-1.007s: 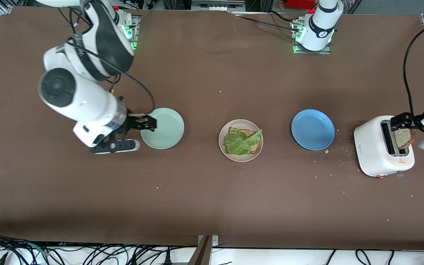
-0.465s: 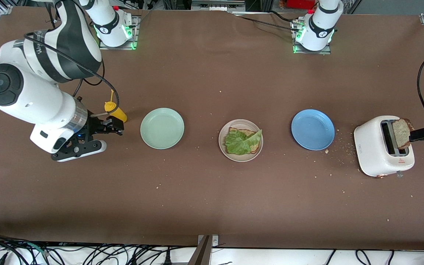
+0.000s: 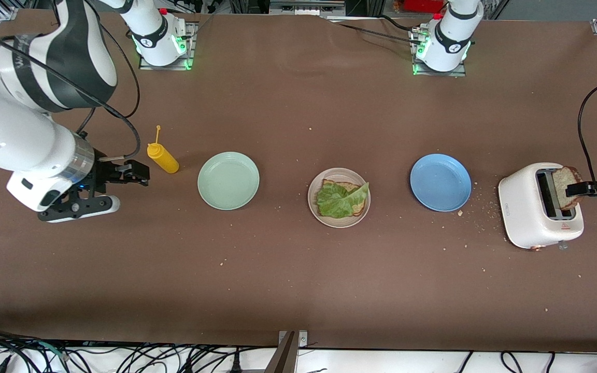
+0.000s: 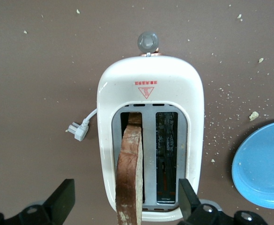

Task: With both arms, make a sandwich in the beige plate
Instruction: 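Withdraw the right gripper past the mint plate to its rest spot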

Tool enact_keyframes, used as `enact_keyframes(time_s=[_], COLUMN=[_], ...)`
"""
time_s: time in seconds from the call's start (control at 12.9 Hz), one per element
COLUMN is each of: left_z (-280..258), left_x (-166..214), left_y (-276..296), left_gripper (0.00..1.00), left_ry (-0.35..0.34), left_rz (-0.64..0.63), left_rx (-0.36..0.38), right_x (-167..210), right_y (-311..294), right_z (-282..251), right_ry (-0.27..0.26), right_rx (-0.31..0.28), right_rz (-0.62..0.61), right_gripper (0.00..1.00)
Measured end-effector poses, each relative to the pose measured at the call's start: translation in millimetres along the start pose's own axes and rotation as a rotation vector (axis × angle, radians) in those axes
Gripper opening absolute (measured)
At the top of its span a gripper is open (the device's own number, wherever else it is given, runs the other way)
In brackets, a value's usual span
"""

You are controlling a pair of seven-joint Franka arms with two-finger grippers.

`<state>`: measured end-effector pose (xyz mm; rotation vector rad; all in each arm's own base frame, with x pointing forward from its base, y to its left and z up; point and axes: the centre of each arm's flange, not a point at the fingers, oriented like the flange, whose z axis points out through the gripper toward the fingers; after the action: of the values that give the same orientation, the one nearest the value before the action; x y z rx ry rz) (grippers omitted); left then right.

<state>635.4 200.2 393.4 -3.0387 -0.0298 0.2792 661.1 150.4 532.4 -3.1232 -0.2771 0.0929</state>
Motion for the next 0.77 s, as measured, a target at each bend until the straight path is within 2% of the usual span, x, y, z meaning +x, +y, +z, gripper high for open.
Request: enact_keyframes(time_s=[0.39,0.54,0.62,0.77], left_z=[17,21,20,17], left_x=[-4,-5,-5,-6], left_y=[6,6,5,6], left_gripper=[0.39,0.18,0.12,0.11], left_ry=[-0.030,-0.036,-0.035,-0.032], left_rz=[0.002,-0.002,-0.006,-0.015], left_rx=[-0.020,-0.024,-0.024,-0.024], right_x=[-2,-4,-4,-6], right_y=[36,47,55,64], right_z=[-5,-3,-1,4], right_ry=[0.000,-0.003,-0.003,0.023], right_rx=[-0.043,-0.036,-0.025,-0.020], right_rz=[0.010,0.002,0.007,0.017], right_gripper=[0.99,0.98,0.98,0.98])
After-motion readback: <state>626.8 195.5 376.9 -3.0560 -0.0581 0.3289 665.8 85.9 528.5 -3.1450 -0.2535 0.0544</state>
